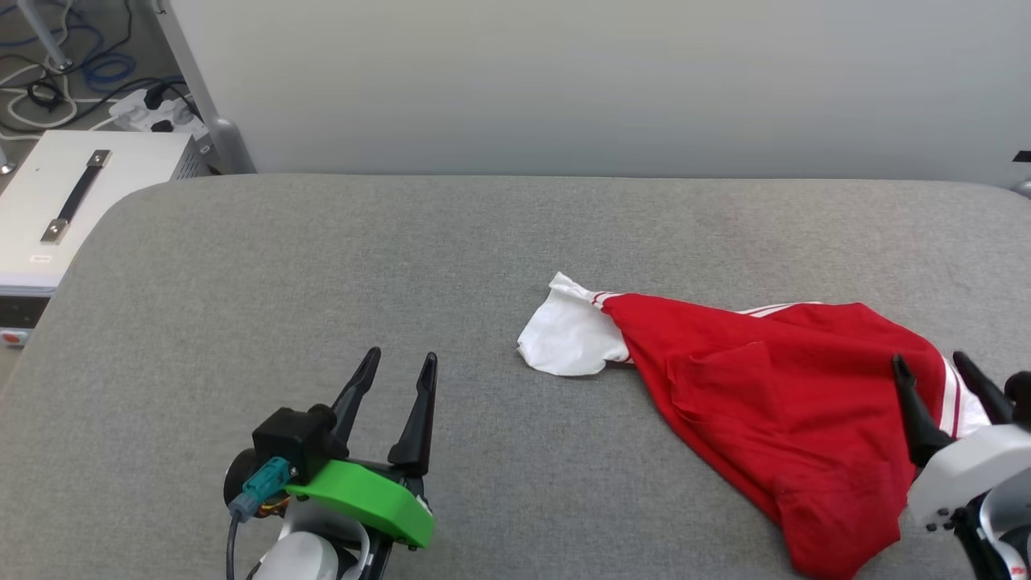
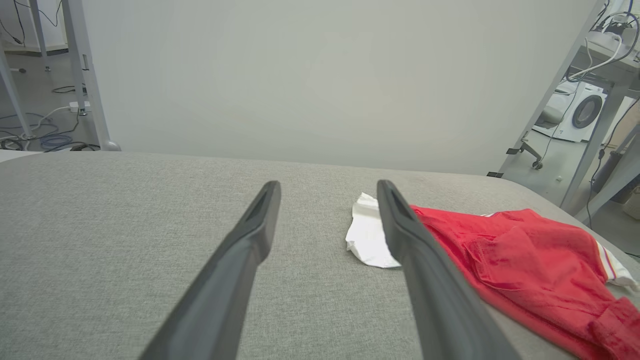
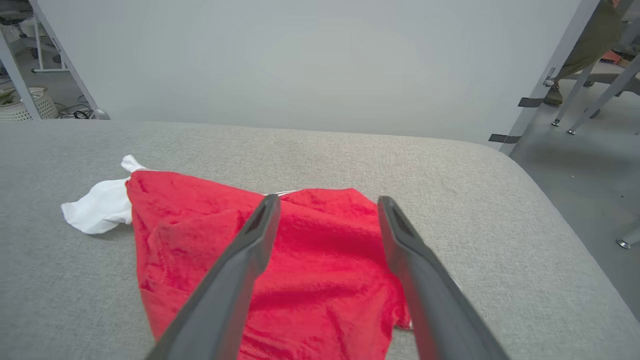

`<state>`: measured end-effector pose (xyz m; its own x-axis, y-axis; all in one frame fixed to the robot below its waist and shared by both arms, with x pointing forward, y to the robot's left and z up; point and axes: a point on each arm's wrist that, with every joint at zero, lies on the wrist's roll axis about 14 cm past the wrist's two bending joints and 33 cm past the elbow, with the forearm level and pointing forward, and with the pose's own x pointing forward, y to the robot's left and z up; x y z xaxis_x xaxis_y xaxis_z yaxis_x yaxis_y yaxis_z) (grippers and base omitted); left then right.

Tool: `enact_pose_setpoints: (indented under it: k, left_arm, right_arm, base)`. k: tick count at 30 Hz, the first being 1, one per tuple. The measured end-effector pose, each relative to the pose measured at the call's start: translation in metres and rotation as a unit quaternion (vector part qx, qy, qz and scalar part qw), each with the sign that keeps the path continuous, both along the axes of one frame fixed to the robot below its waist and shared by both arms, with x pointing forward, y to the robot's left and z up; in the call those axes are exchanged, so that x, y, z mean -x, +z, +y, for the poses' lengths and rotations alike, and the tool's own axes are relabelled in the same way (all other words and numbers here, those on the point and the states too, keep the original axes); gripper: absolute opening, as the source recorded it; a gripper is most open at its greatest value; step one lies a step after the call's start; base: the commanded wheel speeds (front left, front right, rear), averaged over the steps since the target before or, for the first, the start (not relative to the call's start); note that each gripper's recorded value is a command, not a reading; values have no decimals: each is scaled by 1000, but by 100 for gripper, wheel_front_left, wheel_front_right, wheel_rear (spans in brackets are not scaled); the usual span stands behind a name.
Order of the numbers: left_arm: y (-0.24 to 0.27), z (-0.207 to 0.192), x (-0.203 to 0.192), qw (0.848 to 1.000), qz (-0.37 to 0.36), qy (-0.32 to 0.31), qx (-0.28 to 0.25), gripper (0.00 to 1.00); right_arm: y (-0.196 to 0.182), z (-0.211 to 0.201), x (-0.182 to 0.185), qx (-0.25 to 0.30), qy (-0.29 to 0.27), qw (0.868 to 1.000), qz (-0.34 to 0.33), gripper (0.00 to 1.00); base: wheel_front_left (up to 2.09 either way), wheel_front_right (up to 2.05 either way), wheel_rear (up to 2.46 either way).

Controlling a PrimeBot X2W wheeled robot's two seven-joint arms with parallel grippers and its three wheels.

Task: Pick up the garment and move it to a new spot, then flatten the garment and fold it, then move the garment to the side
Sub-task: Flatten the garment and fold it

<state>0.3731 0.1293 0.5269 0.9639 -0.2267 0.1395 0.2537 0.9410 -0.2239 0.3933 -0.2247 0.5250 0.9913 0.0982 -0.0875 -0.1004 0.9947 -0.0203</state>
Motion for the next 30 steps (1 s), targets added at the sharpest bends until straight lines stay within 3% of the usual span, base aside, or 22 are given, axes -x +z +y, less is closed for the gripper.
enact_pose_setpoints:
  k: [9, 15, 20, 30]
  left_arm:
    - [-4, -9, 3, 1000, 6, -13, -1, 100]
    - [-9, -9, 3, 1000, 14, -13, 0, 100]
    - [-17, -5, 1, 1000, 25, -9, 3, 100]
    - [-24, 11, -5, 999, 37, 16, 1, 100]
  right_arm:
    - [-8, 12, 14, -13, 4, 1000, 22, 100]
    - [-26, 35, 13, 7, 56, 995, 85, 100]
    - [-64, 62, 24, 27, 121, 969, 216, 100]
    - [-109, 81, 10, 82, 175, 923, 331, 100]
  base:
    - [0, 0, 0]
    - [0, 0, 0]
    - [0, 0, 0]
    - [0, 0, 0]
